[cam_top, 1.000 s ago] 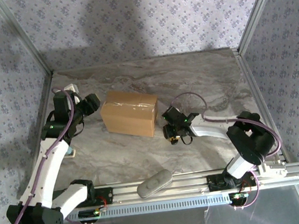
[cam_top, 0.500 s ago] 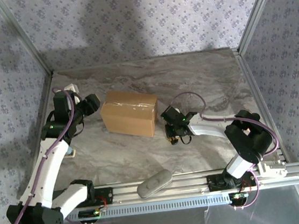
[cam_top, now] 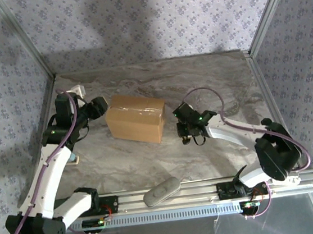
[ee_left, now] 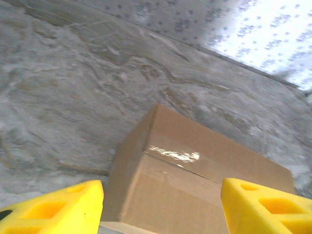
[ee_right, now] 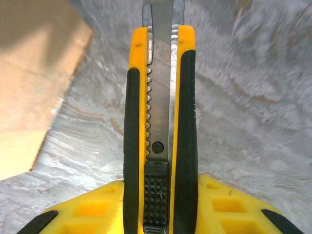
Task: Unpack the express box
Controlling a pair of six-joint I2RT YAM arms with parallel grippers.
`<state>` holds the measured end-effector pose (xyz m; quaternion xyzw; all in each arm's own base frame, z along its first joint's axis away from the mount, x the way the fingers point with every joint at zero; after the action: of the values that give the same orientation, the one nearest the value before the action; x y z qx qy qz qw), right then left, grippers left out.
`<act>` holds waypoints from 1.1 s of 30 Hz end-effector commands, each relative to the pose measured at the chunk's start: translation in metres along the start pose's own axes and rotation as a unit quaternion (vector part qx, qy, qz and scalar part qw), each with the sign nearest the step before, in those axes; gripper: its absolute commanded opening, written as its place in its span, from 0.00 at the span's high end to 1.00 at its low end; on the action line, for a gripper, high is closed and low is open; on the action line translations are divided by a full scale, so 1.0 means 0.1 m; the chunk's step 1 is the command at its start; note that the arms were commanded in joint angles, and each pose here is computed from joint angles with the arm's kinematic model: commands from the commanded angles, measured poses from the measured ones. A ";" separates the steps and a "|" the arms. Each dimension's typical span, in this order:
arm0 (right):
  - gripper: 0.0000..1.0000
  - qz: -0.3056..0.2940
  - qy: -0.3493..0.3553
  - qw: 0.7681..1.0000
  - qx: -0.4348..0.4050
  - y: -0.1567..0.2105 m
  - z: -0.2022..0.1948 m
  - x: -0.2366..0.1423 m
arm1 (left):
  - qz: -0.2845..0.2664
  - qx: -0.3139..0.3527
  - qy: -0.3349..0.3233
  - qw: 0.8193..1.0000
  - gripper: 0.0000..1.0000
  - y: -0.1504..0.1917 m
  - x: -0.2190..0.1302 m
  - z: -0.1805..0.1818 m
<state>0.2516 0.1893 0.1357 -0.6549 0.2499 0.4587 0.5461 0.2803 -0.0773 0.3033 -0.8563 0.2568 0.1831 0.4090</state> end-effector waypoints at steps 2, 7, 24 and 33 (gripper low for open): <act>0.70 -0.031 -0.003 0.999 -0.024 -0.22 -0.07 -0.37 | 0.030 0.025 0.082 0.996 0.36 0.02 -0.10 -0.36; 0.70 -0.066 -0.020 0.996 -0.054 -0.44 -0.04 -0.74 | 0.075 0.043 0.137 0.987 0.37 0.17 -0.09 -0.65; 0.69 -0.165 -0.121 0.973 -0.106 -1.14 0.34 -1.36 | 0.178 0.029 0.282 0.942 0.39 0.55 0.33 -1.53; 0.68 -0.175 -0.148 0.967 -0.111 -1.24 0.51 -1.36 | 0.195 0.012 0.319 0.928 0.40 0.58 0.54 -1.76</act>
<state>0.2747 0.2381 0.2948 -0.6731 0.0354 0.4789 0.5624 0.3045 -0.2523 0.3172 -0.7967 0.5311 0.0243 0.2874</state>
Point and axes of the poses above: each hand's point on the last joint's axis, 136 mm out from that joint toward the fingers, its own x axis out along the fingers, its own z axis along the line the jaws close on, y = z × x, the point moved 5 cm from there along -x, back along the fingers, and after that the axes turned 12 degrees about -x, right-handed, at the moved point
